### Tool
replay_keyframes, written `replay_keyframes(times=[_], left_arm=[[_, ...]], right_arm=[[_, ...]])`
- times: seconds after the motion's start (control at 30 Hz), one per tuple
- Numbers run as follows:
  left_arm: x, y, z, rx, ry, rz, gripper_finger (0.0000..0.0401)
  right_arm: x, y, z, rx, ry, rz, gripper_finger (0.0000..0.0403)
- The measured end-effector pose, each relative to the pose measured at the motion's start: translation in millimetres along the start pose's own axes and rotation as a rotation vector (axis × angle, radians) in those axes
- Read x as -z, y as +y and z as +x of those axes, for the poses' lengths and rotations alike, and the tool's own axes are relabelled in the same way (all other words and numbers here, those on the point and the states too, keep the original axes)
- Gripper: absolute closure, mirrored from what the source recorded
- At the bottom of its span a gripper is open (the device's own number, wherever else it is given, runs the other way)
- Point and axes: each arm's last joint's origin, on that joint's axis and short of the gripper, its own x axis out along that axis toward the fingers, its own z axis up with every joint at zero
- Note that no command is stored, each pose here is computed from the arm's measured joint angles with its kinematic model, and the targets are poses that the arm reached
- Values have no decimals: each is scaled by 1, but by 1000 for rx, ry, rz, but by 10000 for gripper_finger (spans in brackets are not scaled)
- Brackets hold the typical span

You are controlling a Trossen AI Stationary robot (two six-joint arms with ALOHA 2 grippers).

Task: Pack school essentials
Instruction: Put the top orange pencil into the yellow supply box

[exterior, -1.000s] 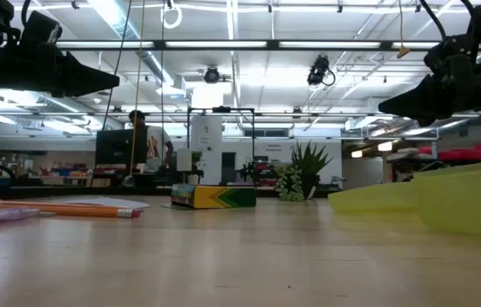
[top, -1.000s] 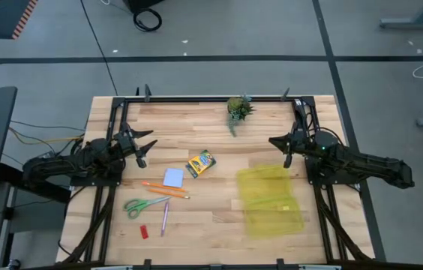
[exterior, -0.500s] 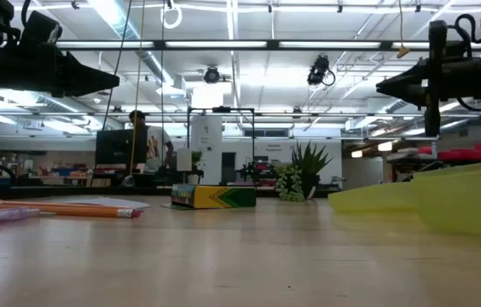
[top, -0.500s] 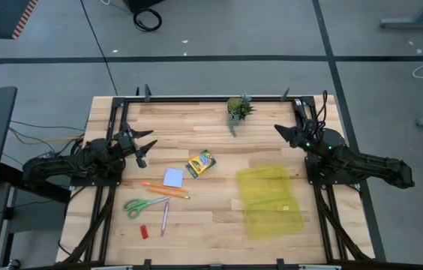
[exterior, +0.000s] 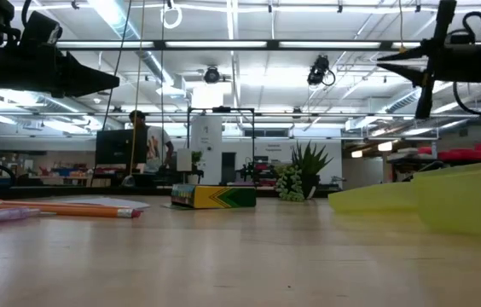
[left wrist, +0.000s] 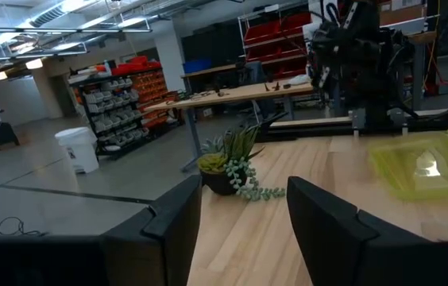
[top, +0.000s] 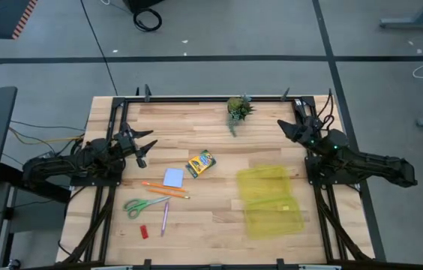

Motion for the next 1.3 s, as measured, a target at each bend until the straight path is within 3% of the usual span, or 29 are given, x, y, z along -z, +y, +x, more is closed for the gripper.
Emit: replay_keyframes(times=[0.23, 0.57, 0.87, 1.07, 1.17, 1.3], left_arm=[[0, 0, 0, 0, -1, 0, 203], [0, 0, 0, 0, -1, 0, 208], [0, 0, 0, 0, -1, -1, 204], [0, 0, 0, -1, -4, -5, 207], [-1, 0, 0, 2, -9, -179, 203], [-7, 1, -1, 20, -73, -729, 200]], right_arm=[[-5, 22, 27, 56, 82, -90, 366], [3, 52, 97, 79, 388, -288, 366], [47, 62, 138, 4, 649, -373, 366], [75, 73, 157, -5, 701, -388, 366], [85, 83, 163, -2, 682, -398, 366], [96, 99, 171, -1, 654, -408, 366]])
